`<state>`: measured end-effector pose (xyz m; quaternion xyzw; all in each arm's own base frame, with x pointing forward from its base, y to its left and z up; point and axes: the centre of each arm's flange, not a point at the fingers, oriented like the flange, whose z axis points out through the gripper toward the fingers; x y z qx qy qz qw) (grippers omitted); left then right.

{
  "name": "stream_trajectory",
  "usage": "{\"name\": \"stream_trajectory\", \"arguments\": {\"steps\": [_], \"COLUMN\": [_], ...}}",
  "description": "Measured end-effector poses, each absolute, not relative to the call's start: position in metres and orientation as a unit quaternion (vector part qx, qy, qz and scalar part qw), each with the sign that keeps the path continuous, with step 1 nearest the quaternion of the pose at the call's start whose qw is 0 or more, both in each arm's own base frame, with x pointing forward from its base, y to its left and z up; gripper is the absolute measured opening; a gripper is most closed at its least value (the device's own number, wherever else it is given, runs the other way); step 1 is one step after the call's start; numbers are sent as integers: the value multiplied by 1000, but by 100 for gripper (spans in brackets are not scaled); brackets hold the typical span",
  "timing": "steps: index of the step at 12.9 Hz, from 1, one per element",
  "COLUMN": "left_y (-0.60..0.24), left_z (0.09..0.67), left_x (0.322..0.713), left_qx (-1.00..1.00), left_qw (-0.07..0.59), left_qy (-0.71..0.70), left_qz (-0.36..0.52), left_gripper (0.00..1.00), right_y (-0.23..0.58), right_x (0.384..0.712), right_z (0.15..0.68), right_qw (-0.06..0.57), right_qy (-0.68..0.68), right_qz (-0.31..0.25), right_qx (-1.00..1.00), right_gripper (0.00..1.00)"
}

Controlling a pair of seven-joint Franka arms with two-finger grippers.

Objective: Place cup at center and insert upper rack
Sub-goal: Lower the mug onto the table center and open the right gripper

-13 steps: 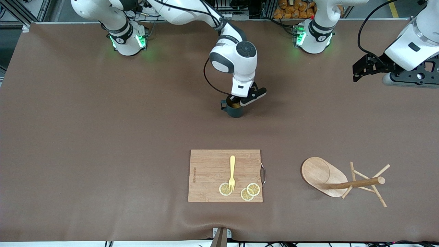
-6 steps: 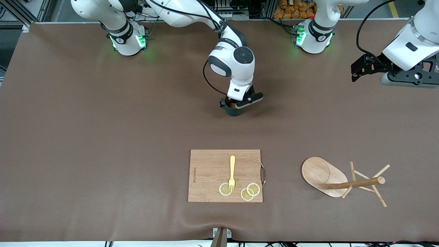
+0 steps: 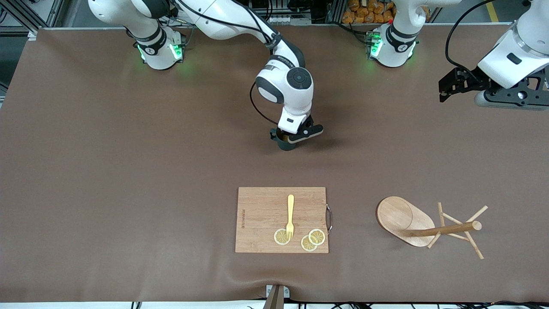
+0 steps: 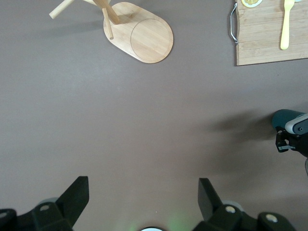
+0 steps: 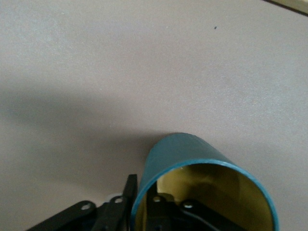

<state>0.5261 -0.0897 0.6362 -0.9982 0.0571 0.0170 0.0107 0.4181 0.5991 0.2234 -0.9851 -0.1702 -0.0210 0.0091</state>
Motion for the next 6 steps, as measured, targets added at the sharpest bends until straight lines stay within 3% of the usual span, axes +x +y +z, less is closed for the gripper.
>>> {"name": "stream_trajectory", "arguments": {"steps": [6], "left_y": [-90], "left_z": [636], "left_x": [526], "left_qx": [-999], "left_qw": [11], "left_qy": [43], "left_qz": [17], "left_gripper": [100], "right_y": [605], "right_x": [418], "right_z": [236], "right_qw": [18], "right_qy": [-172], "right_qz": [-28], "right_qx": [-984], "right_gripper": [89]}}
